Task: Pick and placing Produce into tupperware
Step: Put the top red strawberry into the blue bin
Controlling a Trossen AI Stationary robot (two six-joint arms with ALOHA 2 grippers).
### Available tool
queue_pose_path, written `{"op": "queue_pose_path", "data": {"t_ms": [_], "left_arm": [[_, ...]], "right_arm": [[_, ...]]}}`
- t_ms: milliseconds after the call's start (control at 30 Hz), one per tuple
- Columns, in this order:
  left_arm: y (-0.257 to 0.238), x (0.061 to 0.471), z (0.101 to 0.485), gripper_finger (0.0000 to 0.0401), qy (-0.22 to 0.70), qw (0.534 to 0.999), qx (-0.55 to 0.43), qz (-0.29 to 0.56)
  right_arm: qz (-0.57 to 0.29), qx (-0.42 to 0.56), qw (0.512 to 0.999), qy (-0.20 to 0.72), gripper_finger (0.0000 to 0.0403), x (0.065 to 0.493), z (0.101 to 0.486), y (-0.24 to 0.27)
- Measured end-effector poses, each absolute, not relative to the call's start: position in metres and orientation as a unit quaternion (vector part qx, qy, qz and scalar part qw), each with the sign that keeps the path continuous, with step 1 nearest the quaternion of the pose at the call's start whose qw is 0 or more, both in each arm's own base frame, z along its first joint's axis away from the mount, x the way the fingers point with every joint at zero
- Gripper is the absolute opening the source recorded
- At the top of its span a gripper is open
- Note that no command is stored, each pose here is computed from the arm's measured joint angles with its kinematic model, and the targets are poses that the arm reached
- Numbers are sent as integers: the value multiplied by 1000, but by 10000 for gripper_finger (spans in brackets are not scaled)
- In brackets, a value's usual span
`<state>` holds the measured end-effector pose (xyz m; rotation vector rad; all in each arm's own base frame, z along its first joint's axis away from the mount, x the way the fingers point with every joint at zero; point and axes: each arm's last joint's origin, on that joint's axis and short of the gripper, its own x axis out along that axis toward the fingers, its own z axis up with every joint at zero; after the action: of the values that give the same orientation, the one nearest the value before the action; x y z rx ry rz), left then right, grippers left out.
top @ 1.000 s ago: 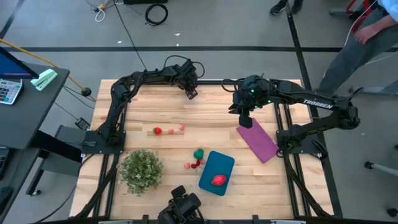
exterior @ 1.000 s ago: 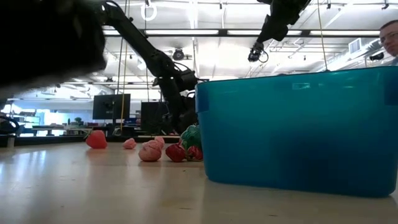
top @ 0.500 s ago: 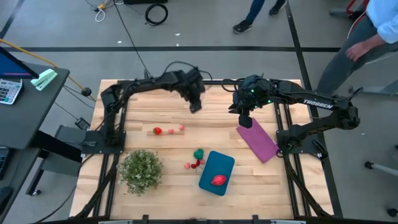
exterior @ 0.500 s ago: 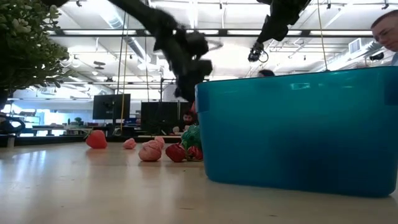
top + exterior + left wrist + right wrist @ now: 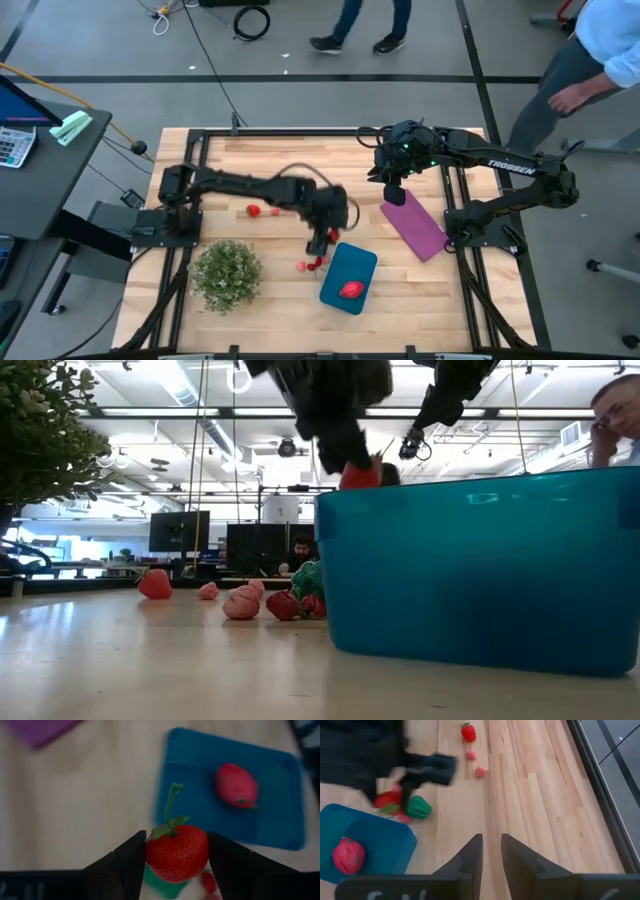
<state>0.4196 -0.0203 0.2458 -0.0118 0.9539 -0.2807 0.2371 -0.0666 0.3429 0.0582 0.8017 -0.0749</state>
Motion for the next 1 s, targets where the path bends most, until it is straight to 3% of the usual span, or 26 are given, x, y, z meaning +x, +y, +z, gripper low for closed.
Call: {"op": "queue_pose_path", "data": {"t_ms": [100,267,400,533,700,1000], "left_arm": [[-41,421,247,190,447,884,8,-134],[-52,426,243,206,436,897,47,-49],[-59,440,217,218,436,897,44,-51],[-62,449,190,200,449,891,42,-52],[-63,452,191,187,432,900,34,-49],[-75,451,192,216,428,902,31,-56]], "right_arm": [[-37,29,920,390,77,237,343,-67],[-38,32,919,390,77,237,343,-67],[-45,48,919,389,77,237,343,-67],[-52,65,918,388,77,237,343,-67],[-53,68,918,388,77,237,343,-66],[-50,61,918,388,77,237,343,-67]]}}
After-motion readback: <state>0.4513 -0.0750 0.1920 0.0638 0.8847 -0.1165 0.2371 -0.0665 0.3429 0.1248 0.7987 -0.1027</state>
